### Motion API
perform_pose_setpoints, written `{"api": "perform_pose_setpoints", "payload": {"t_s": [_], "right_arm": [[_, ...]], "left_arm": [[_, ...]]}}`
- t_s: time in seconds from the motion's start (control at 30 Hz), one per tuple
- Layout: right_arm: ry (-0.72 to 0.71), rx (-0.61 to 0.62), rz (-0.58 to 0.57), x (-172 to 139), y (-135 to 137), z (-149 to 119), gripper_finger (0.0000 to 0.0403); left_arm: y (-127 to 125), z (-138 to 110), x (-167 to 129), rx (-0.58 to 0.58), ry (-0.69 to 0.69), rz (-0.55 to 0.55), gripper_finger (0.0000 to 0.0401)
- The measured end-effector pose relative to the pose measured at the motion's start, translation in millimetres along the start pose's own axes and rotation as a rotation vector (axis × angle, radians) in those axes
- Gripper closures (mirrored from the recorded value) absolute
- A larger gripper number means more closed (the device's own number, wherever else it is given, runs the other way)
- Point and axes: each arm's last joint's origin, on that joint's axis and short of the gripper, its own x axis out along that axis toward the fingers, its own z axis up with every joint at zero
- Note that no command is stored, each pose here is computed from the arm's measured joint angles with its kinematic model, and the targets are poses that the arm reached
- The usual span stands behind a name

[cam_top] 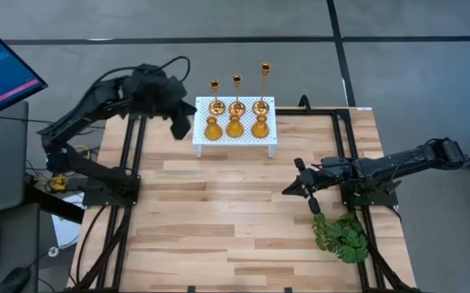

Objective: Pick & Place candle stick holders
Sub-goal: Adjust the orange candle holders to properly align them

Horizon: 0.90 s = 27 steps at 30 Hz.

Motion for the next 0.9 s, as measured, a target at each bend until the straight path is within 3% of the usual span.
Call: {"api": "perform_pose_setpoints", "payload": {"t_s": [0.2, 0.63, 0.8, 0.9], "right_arm": [[-0.076, -0.007, -0.045, 0, -1, 7, 0.0403], [-0.079, -0.006, -0.070, 0, -2, 7, 0.0403], [-0.091, -0.042, -0.071, 0, -1, 9, 0.0403], [-0.127, -0.054, -0.069, -1, -1, 12, 0.0403]], "left_arm": [[-28, -23, 2, 0.107, -0.075, -0.130, 0.0397], [-100, -151, 77, 0.200, -0.225, -0.116, 0.0399], [-118, -179, 84, 0.189, -0.304, -0.197, 0.0398], [-121, -191, 87, 0.190, -0.308, -0.157, 0.0397]]}}
